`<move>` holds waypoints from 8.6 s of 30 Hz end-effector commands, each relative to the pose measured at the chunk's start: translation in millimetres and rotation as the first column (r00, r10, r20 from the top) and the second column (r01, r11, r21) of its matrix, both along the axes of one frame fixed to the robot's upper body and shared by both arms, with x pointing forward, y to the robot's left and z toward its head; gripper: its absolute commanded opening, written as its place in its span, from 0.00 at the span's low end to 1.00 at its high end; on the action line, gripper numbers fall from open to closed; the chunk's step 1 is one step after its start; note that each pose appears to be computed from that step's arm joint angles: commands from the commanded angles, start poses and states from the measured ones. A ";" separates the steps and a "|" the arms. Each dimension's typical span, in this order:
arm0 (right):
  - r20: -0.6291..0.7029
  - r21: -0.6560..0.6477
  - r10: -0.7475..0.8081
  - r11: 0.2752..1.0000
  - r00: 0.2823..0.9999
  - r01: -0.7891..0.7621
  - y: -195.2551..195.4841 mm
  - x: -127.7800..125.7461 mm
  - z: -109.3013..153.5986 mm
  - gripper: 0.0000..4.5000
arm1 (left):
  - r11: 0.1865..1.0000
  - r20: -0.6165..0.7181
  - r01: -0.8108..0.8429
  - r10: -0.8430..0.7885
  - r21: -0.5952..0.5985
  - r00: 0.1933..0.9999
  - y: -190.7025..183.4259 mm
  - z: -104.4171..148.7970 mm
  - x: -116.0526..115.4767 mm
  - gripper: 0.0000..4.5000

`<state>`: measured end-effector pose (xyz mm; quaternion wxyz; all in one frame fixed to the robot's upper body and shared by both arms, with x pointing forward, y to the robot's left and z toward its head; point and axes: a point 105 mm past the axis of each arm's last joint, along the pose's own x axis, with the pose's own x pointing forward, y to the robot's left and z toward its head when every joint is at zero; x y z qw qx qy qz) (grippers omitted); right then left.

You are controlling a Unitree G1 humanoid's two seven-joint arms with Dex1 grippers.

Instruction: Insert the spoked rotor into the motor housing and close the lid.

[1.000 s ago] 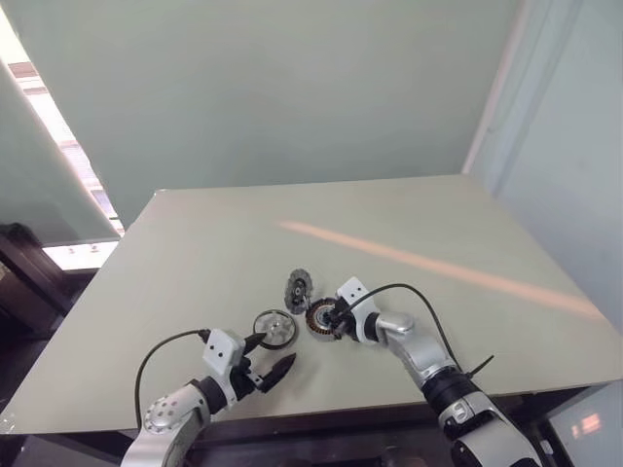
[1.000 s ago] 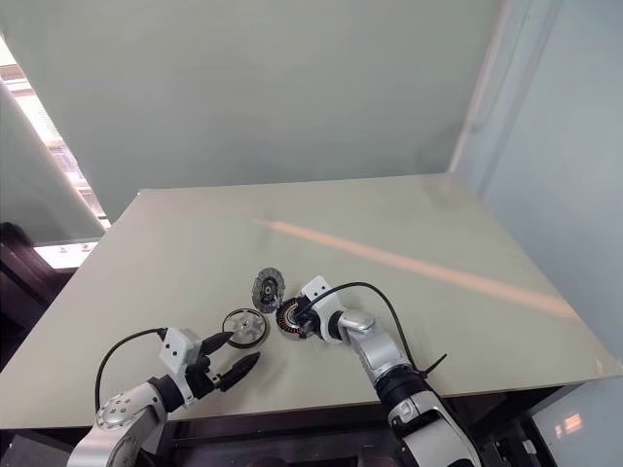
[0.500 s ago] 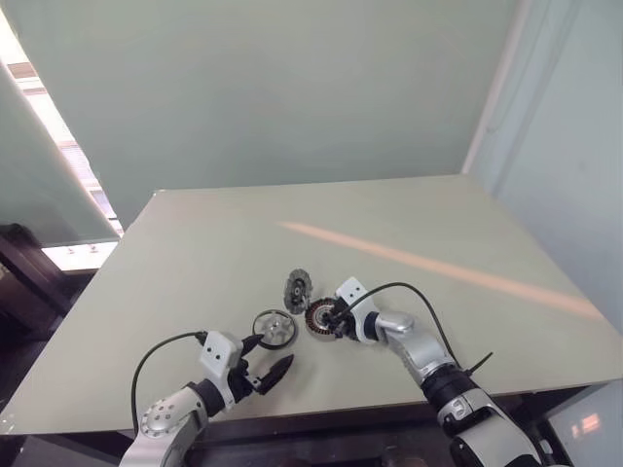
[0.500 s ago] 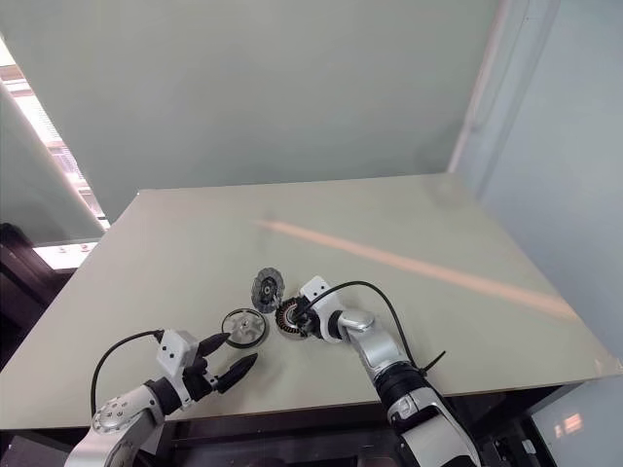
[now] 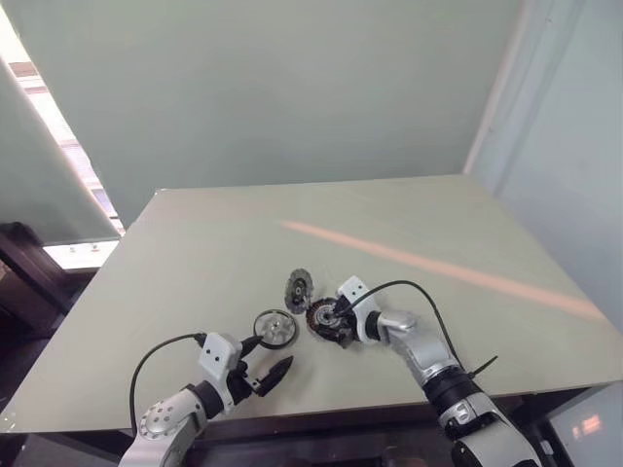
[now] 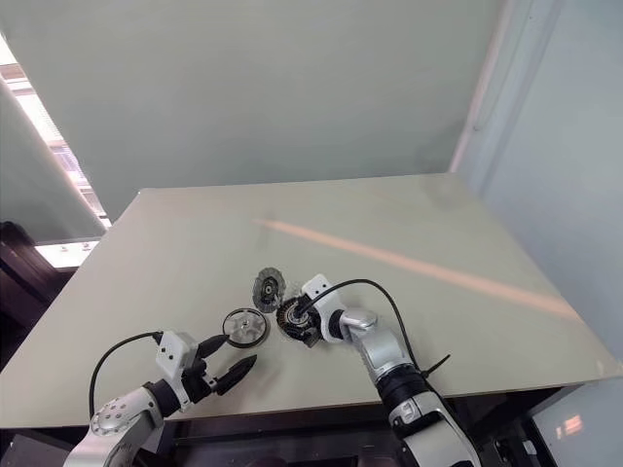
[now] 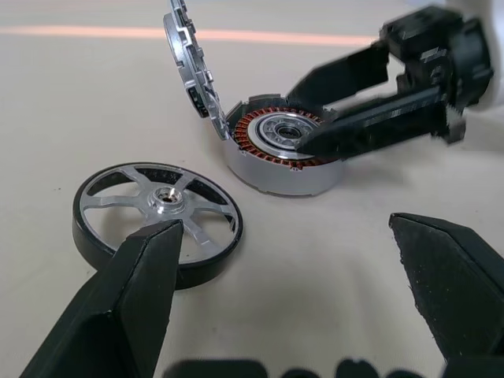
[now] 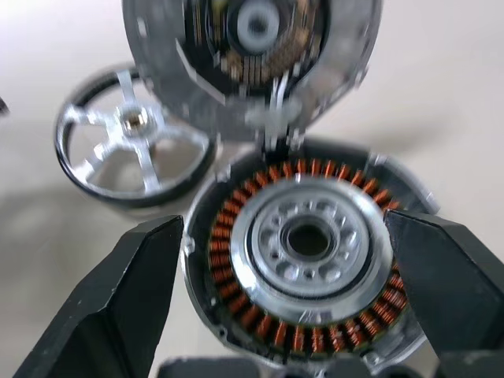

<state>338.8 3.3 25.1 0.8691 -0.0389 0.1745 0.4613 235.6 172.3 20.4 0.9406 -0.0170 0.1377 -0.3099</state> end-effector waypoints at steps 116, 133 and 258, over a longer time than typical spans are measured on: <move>0.126 -0.115 -0.021 0.993 0.992 0.035 -84.8 -36.8 19.3 0.00 | 0.628 -0.541 -0.516 0.174 -0.582 0.823 -39.8 45.2 21.5 0.06; 0.116 -0.120 -0.053 0.990 0.992 0.067 -86.4 -41.3 15.8 0.00 | 0.673 -0.581 -0.560 0.232 -0.483 0.780 -75.9 37.1 60.0 0.06; 0.196 -0.585 0.530 0.738 0.825 -0.336 -36.9 -23.9 40.9 0.99 | 0.935 0.003 -0.304 0.310 -0.182 0.951 13.4 39.4 57.6 0.95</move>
